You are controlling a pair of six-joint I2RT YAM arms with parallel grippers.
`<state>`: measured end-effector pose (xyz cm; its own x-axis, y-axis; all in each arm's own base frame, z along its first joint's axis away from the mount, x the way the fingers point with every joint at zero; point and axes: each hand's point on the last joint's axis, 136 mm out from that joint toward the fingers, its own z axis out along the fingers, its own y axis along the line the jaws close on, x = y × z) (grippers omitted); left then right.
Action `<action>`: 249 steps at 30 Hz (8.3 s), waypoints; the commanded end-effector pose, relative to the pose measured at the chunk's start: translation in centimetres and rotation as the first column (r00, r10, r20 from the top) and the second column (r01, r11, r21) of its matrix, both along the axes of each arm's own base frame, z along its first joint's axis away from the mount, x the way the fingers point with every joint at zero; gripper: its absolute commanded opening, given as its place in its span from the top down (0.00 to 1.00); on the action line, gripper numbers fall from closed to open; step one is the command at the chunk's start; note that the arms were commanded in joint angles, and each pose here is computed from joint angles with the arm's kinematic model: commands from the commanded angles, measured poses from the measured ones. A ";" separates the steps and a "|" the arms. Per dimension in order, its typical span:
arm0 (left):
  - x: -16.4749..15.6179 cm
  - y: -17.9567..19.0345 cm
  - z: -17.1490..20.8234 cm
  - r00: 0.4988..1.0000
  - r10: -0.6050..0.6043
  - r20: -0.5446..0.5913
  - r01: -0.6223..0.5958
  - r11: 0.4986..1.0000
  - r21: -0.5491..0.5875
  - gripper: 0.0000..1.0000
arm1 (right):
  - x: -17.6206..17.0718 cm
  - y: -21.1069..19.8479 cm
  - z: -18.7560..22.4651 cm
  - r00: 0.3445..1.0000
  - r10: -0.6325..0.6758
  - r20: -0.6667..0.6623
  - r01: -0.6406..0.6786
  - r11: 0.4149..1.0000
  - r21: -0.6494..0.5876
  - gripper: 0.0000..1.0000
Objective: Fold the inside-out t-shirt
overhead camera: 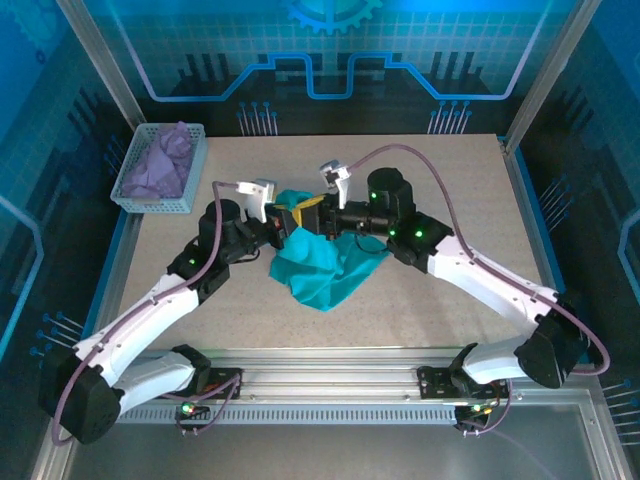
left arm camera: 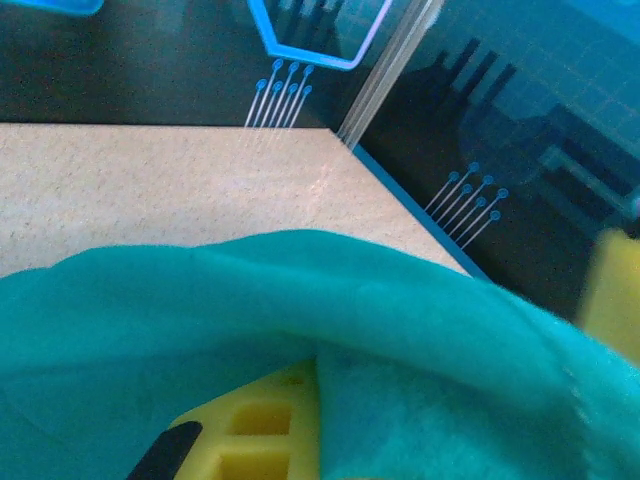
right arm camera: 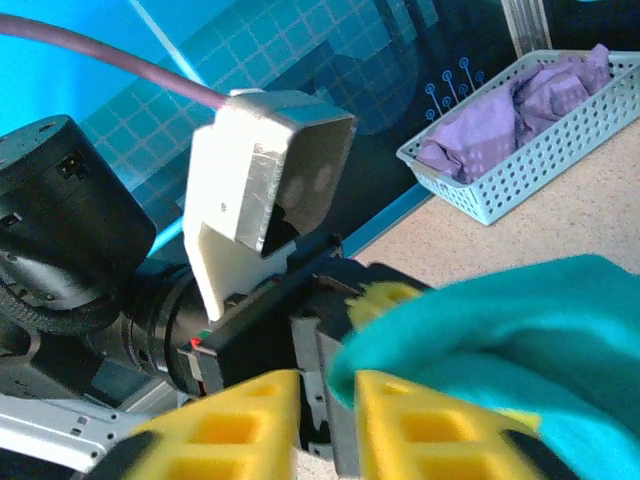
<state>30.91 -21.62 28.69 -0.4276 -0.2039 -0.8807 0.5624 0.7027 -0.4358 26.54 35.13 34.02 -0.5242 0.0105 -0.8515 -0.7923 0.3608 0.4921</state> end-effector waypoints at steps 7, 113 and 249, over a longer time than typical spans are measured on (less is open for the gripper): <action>-5.2 -1.5 3.1 0.910 -0.236 0.341 0.256 0.967 -0.014 1.00 | 2.5 -8.3 -4.1 0.982 -0.182 -0.041 0.177 0.980 -0.094 0.47; -4.0 -4.4 1.3 0.931 -0.125 -0.344 0.063 0.981 -0.186 1.00 | -3.7 -4.9 -6.4 0.998 0.027 0.059 -0.015 0.981 -0.191 0.96; -5.3 -0.2 -1.3 0.976 0.017 -0.219 0.006 0.995 0.100 0.56 | -2.8 -9.3 -6.0 0.941 0.007 0.340 0.060 0.981 -0.187 1.00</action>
